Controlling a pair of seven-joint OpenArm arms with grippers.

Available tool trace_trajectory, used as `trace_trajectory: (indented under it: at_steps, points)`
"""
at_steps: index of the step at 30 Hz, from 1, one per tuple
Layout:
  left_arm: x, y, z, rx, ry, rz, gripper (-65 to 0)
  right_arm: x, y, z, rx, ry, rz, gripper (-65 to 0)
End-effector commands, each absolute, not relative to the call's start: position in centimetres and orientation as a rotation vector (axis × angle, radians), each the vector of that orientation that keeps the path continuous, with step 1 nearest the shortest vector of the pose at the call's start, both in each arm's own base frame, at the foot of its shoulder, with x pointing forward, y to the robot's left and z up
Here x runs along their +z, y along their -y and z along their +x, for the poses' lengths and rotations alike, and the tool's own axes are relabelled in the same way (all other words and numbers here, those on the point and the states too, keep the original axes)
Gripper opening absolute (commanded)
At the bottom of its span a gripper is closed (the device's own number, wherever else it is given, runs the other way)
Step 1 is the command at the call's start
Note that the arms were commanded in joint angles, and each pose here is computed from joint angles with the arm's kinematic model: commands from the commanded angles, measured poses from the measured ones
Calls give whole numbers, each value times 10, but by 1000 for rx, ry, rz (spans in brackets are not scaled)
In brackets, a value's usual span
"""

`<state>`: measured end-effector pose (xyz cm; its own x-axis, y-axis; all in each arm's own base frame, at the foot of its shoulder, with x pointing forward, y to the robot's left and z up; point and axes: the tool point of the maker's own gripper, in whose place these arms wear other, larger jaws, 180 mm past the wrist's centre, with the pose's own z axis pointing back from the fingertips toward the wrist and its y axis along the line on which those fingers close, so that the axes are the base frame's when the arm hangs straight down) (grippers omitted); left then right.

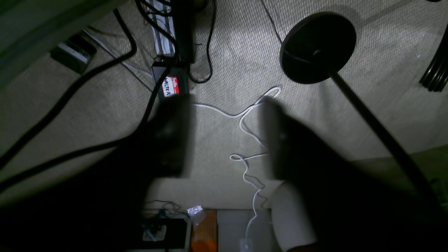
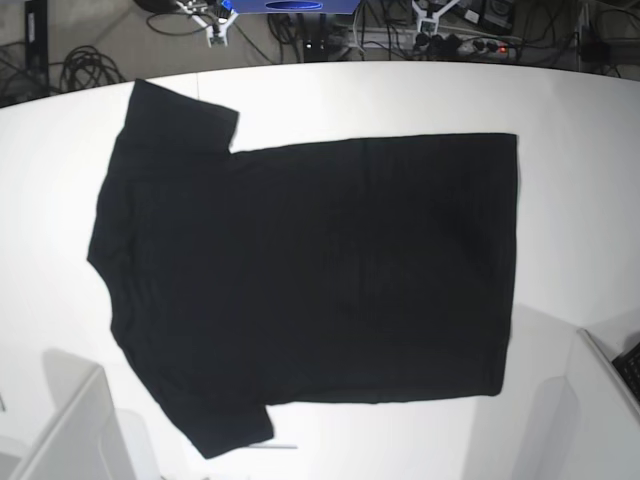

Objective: Fold the T-shirt properly

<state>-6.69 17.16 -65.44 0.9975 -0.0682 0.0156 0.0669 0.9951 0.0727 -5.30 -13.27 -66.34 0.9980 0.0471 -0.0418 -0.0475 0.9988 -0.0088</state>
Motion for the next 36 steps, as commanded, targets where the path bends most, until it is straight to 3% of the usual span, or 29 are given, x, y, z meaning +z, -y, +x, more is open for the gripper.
trace_trajectory:
  at_steps: [1, 4, 8, 13, 16, 21, 23, 25, 26, 28, 31, 36]
  points:
    - [-654, -170, -66, -68, 23, 68, -650, -662, 134, -65, 51, -56, -13, -237]
    - [-655, -172, -62, -55, 30, 71, -648, -661, 134, -63, 52, -28, -14, -330]
    - [-655, -172, -61, -38, 33, 72, -648, -661, 136, -63, 44, -24, -17, -650]
    - [-655, -168, -61, 98, 37, 53, -635, -660, 136, -66, 41, -28, -18, -650]
    - [-655, -151, -58, 171, 48, -52, -492, -659, 135, -74, 48, -36, -16, -650]
    - [-653, -144, -52, 218, 68, -130, -155, -659, 138, -76, 43, -39, -21, -650]
    - [-652, -142, -51, 218, 71, -142, -81, -659, 138, -75, 48, -38, -20, -650]
    - [-652, -143, -48, 220, 90, -140, -112, -659, 138, -72, 51, -33, -20, -650]
    - [-652, -144, -44, 223, 120, -136, -160, -659, 137, -71, 50, -30, -19, -650]
    - [-650, -147, -37, 227, 182, -127, -313, -660, 135, -63, 52, -8, -17, -650]
    - [-650, -150, -48, 193, 189, -112, -643, -659, 136, -54, 53, 16, -19, -650]
    - [-647, -160, -61, -86, 213, -78, -650, -659, 139, -50, 47, 30, -23, -650]
